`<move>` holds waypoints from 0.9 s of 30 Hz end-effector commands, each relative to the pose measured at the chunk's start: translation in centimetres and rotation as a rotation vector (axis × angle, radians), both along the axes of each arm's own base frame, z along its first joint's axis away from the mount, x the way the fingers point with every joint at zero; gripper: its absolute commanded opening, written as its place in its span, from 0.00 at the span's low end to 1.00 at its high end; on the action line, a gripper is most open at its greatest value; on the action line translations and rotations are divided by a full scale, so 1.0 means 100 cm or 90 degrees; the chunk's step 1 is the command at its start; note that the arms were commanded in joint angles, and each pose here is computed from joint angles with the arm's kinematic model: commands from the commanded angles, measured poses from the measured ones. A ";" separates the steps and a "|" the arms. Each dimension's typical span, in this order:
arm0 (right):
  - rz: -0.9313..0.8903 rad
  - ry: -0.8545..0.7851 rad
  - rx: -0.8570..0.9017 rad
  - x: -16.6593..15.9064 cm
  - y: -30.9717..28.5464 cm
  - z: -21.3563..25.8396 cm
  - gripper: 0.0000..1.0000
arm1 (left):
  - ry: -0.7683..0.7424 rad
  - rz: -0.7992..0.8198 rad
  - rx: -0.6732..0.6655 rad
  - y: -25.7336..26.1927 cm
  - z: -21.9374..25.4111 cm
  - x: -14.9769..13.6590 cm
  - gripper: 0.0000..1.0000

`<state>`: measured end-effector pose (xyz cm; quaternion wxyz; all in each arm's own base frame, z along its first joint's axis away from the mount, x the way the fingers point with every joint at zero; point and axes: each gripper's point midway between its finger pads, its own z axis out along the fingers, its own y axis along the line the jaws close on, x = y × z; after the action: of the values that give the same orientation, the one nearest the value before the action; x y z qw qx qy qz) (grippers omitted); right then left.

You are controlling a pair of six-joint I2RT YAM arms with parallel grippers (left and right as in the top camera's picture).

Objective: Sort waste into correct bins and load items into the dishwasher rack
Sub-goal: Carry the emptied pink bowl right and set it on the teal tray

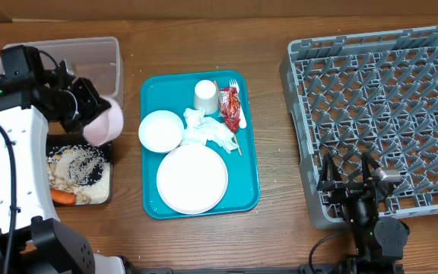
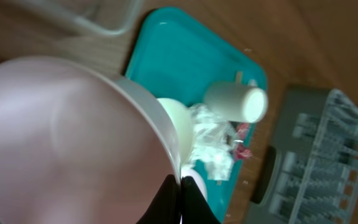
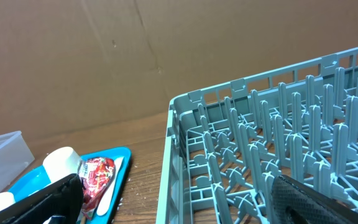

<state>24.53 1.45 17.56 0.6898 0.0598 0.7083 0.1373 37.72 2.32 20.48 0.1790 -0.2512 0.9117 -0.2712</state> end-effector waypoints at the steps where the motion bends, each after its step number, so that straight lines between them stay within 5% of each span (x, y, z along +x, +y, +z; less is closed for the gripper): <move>1: -0.006 -0.001 -0.003 0.000 -0.002 -0.002 1.00 | -0.119 -0.084 -0.081 -0.033 0.045 0.012 0.04; 4: -0.006 -0.001 -0.003 0.000 -0.002 -0.002 1.00 | -0.179 -0.113 -0.049 -0.050 0.055 0.033 0.04; 13: -0.006 -0.001 -0.003 0.000 -0.002 -0.002 1.00 | -0.337 -0.172 0.289 -0.129 0.061 0.090 0.04; 19: -0.006 -0.001 -0.003 0.000 -0.002 -0.002 1.00 | -0.278 -0.164 0.514 -0.148 0.007 0.106 0.04; 27: -0.006 -0.001 -0.003 0.000 -0.002 -0.002 1.00 | -0.200 -0.171 0.525 -0.145 -0.053 0.115 0.04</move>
<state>24.53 1.45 17.56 0.6898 0.0599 0.7083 0.1375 48.60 -12.74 15.30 0.3604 0.0197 0.9312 0.0503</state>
